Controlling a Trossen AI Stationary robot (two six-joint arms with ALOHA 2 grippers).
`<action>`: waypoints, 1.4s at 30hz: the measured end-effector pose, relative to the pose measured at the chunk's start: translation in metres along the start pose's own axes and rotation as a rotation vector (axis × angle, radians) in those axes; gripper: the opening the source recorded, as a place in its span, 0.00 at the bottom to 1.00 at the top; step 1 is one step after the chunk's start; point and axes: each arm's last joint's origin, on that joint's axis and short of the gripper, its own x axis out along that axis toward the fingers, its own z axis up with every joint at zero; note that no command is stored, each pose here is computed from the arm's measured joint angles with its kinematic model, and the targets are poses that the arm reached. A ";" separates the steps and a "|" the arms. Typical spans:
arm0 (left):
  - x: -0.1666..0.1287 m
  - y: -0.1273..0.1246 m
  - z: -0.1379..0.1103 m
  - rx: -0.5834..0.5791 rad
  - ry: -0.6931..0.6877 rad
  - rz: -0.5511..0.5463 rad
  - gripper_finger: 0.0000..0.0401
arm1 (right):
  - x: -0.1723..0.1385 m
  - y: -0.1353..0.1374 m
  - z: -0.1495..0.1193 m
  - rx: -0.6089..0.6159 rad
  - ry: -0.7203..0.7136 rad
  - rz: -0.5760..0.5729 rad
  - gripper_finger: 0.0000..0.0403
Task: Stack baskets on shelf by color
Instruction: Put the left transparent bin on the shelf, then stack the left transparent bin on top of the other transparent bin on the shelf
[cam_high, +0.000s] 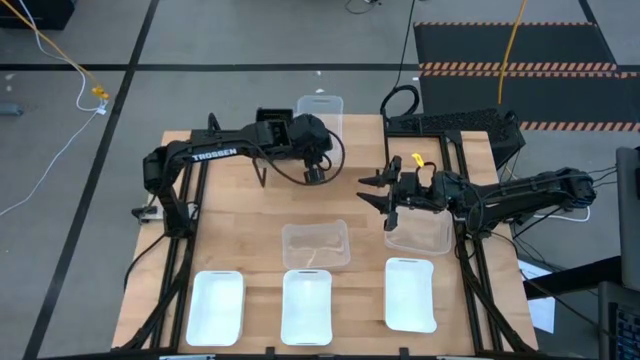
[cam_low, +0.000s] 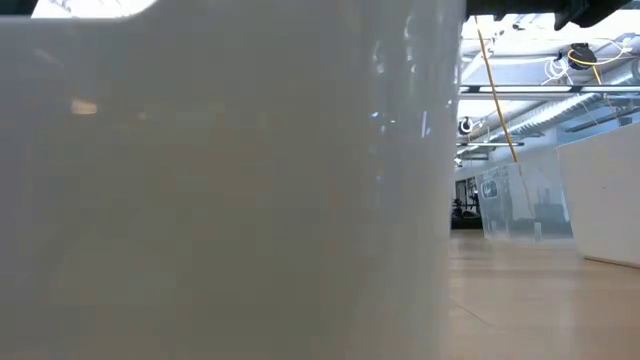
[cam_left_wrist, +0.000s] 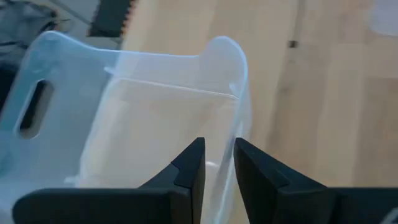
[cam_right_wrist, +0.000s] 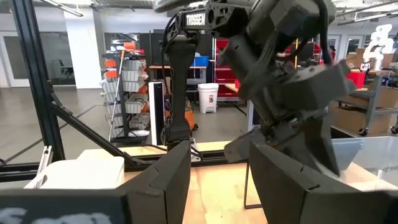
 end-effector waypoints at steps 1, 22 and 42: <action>0.000 0.001 0.000 -0.008 0.003 0.017 0.22 | 0.000 0.000 0.000 0.000 0.001 0.000 0.38; -0.058 -0.001 0.001 0.022 -0.083 0.052 0.22 | 0.000 0.000 -0.001 0.005 0.011 -0.001 0.38; -0.055 -0.160 -0.020 -0.660 -0.304 -0.241 0.22 | -0.001 -0.001 0.007 0.044 -0.072 -0.046 0.38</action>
